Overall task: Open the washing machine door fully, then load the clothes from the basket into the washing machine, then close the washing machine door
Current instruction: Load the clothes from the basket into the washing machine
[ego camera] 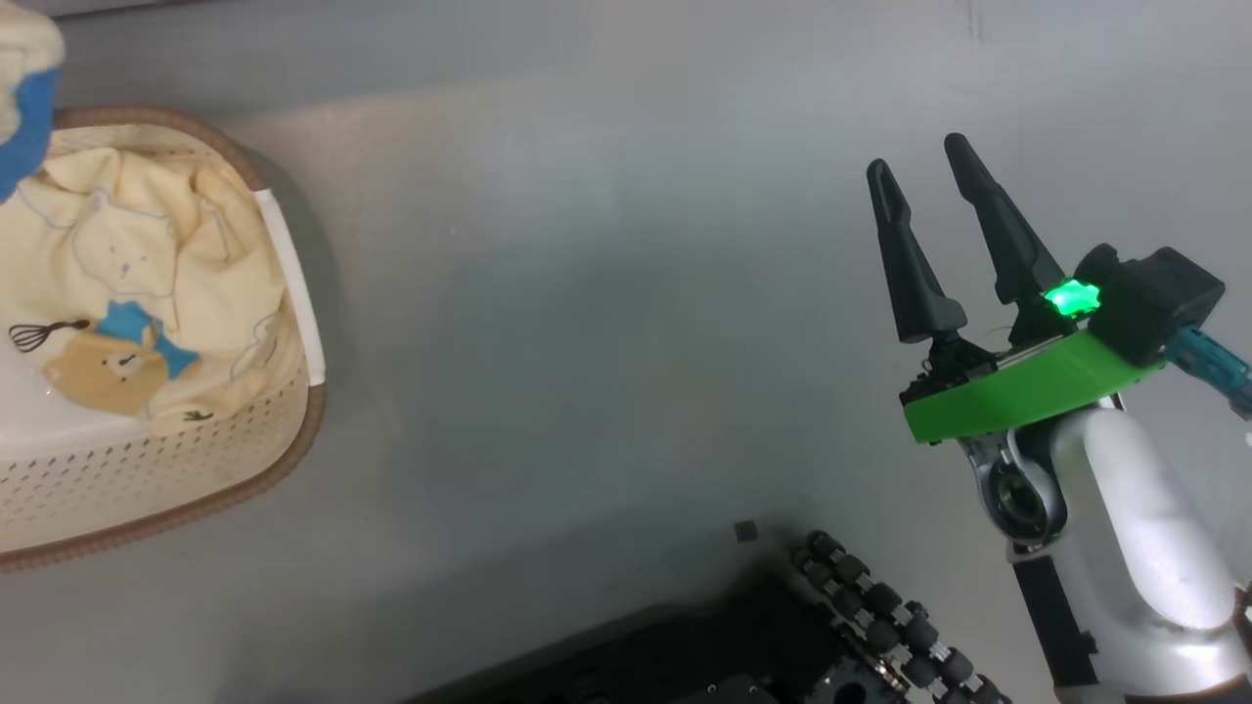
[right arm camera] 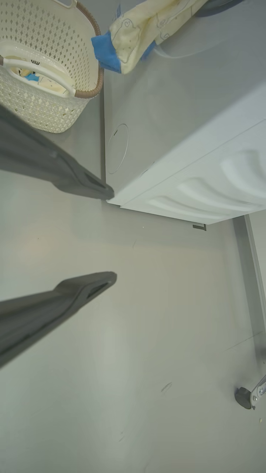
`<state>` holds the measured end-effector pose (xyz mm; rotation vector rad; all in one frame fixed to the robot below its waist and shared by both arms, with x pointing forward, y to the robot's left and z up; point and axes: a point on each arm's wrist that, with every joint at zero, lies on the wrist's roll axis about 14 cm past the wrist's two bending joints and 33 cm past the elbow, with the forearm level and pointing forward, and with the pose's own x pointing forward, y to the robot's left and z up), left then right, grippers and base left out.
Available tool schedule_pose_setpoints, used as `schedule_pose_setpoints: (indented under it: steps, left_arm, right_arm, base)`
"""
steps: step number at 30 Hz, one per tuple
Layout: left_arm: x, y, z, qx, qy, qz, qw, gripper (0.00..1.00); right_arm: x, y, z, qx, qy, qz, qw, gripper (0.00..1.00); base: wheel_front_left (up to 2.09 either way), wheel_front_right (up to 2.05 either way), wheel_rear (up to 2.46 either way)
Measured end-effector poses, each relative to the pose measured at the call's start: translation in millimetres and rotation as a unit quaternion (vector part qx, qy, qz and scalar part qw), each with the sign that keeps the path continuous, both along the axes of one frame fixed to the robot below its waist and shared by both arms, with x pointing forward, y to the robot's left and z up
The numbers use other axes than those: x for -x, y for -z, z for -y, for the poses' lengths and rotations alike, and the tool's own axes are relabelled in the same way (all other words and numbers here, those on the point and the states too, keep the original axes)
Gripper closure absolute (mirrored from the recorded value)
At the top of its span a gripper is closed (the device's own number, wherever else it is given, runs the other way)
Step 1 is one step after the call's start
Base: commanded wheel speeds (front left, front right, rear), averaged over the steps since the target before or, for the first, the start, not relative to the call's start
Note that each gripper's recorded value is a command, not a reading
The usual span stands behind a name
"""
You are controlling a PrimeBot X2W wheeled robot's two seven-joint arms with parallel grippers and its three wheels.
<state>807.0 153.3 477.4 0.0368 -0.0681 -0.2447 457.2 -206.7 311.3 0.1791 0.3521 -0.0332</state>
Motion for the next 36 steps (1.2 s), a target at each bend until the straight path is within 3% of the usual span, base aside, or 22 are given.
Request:
schedule_pose_setpoints:
  steps: [7,17,18,19,36]
  left_arm:
    - [-5,24,15,-0.047,0.017,-0.025,0.998,1.00]
    - [-5,64,5,-0.060,0.005,-0.066,0.996,1.00]
    - [-5,65,3,-0.061,0.003,-0.066,0.996,0.24]
    - [-5,65,1,-0.061,0.000,-0.064,0.996,0.00]
    - [6,63,-1,-0.078,0.009,-0.066,0.995,0.00]
  right_arm:
    - [4,0,6,0.004,0.007,-0.005,1.000,0.00]
    - [5,5,4,0.000,0.006,-0.010,1.000,0.00]
    - [5,5,4,-0.001,0.006,-0.010,1.000,0.00]
    - [5,6,4,-0.001,0.006,-0.011,1.000,0.00]
    - [-4,0,1,0.001,0.002,0.004,1.000,0.00]
  base:
    - [0.00,0.00,0.00]
    - [0.00,0.00,0.00]
    - [0.00,0.00,0.00]
    - [0.00,0.00,0.00]
    - [0.00,0.00,0.00]
